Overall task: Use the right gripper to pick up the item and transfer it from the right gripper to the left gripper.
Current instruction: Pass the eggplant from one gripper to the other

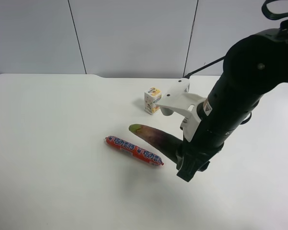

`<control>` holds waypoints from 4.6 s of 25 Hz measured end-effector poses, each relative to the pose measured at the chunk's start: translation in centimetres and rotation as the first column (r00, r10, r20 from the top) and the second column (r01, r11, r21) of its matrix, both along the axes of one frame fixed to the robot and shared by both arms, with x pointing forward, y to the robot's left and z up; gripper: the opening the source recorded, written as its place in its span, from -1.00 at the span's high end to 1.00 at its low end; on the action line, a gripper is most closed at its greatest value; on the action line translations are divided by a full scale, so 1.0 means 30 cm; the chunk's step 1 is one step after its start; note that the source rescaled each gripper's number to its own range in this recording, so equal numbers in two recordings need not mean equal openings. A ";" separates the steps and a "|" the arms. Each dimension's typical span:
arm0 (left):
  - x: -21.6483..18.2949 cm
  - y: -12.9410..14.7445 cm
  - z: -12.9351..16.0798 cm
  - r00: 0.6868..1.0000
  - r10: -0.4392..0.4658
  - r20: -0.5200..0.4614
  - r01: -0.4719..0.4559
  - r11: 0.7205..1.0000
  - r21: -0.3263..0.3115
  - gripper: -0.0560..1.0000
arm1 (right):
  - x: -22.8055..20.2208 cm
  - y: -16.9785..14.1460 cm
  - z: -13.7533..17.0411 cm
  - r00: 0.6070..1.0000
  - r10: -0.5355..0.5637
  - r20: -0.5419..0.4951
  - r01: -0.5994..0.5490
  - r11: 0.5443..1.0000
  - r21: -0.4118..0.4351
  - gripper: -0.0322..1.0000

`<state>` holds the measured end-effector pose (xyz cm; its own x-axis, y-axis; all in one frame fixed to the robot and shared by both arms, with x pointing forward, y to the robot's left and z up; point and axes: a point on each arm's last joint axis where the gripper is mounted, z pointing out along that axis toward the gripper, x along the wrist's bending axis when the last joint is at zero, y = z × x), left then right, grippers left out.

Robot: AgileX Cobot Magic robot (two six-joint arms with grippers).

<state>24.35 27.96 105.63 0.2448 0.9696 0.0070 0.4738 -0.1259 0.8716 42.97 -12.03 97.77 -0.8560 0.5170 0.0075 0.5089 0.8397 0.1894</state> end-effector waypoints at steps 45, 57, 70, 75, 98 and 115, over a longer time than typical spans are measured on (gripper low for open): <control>0.410 -0.403 0.075 0.558 -0.659 -0.504 0.828 0.478 0.293 -0.89 | -0.073 0.047 0.014 0.956 0.244 -0.161 -0.216 0.961 0.175 0.94; 0.405 -0.487 0.056 0.486 -0.690 -0.536 0.874 0.393 0.286 -0.89 | -0.086 0.072 0.026 0.929 0.342 -0.144 -0.294 0.915 0.276 0.94; 0.417 -0.559 0.014 0.425 -0.682 -0.594 0.905 0.328 0.272 -0.87 | -0.098 0.082 0.034 0.911 0.383 -0.156 -0.318 0.890 0.327 0.94; 0.427 -0.574 -0.008 0.416 -0.673 -0.612 0.909 0.319 0.268 -0.87 | -0.100 0.086 0.036 0.910 0.384 -0.156 -0.315 0.886 0.340 0.94; 0.491 -0.668 -0.031 0.414 -0.691 -0.593 0.910 0.308 0.277 -0.86 | -0.080 0.105 0.042 0.932 0.351 -0.088 -0.294 0.877 0.380 0.94; 0.471 -0.745 -0.097 0.348 -0.684 -0.641 0.930 0.166 0.328 0.48 | -0.079 0.105 0.043 0.933 0.349 -0.085 -0.293 0.877 0.382 0.94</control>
